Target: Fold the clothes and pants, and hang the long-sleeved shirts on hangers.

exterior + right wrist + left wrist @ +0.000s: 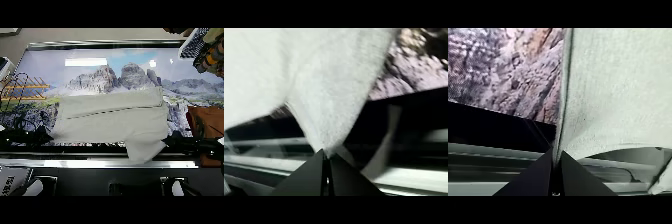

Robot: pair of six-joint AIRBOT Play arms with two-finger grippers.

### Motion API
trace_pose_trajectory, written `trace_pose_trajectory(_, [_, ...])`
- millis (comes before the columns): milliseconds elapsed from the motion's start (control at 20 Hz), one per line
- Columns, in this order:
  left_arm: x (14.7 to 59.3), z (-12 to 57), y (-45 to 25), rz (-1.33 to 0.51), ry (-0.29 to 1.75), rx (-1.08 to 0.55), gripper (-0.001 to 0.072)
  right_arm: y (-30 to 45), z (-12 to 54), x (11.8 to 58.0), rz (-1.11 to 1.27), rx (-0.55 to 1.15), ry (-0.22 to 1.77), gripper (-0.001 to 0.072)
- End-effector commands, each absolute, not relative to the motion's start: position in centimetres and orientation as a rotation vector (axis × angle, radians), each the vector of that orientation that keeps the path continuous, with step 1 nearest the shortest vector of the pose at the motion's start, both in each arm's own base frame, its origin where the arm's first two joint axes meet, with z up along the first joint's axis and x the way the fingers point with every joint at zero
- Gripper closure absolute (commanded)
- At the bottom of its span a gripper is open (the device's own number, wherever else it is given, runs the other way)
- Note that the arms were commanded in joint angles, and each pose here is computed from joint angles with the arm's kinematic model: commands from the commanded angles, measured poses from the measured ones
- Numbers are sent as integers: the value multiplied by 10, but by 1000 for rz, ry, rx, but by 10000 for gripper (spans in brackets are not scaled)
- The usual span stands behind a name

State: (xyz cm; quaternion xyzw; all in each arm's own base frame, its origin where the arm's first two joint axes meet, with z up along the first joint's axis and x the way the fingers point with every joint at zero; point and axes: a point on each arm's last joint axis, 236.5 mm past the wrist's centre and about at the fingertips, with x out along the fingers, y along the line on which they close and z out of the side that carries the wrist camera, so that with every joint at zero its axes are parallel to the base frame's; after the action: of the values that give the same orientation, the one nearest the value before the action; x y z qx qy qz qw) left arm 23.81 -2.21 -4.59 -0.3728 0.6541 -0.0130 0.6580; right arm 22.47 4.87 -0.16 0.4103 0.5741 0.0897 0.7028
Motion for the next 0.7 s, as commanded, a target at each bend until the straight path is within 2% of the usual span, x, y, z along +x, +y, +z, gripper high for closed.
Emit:
trace_pose_trajectory(0, [259,-25,-20,-25,1367,-848,694,47,45,266,222,941,1053,672])
trace_pose_trajectory(100, [289,-13,-20,-40,1266,-874,694,52,56,299,277,866,1012,672])
trace_pose_trajectory(200, [316,-6,-17,-43,1206,-870,694,73,53,334,356,771,1052,672])
trace_pose_trajectory(300, [338,-3,-11,-37,1176,-856,694,77,41,379,335,720,1075,672])
trace_pose_trajectory(450, [368,-5,1,-24,1155,-851,694,72,28,441,299,775,1079,672])
trace_pose_trajectory(650, [404,-13,6,-41,1164,-837,694,61,19,495,271,813,1071,672])
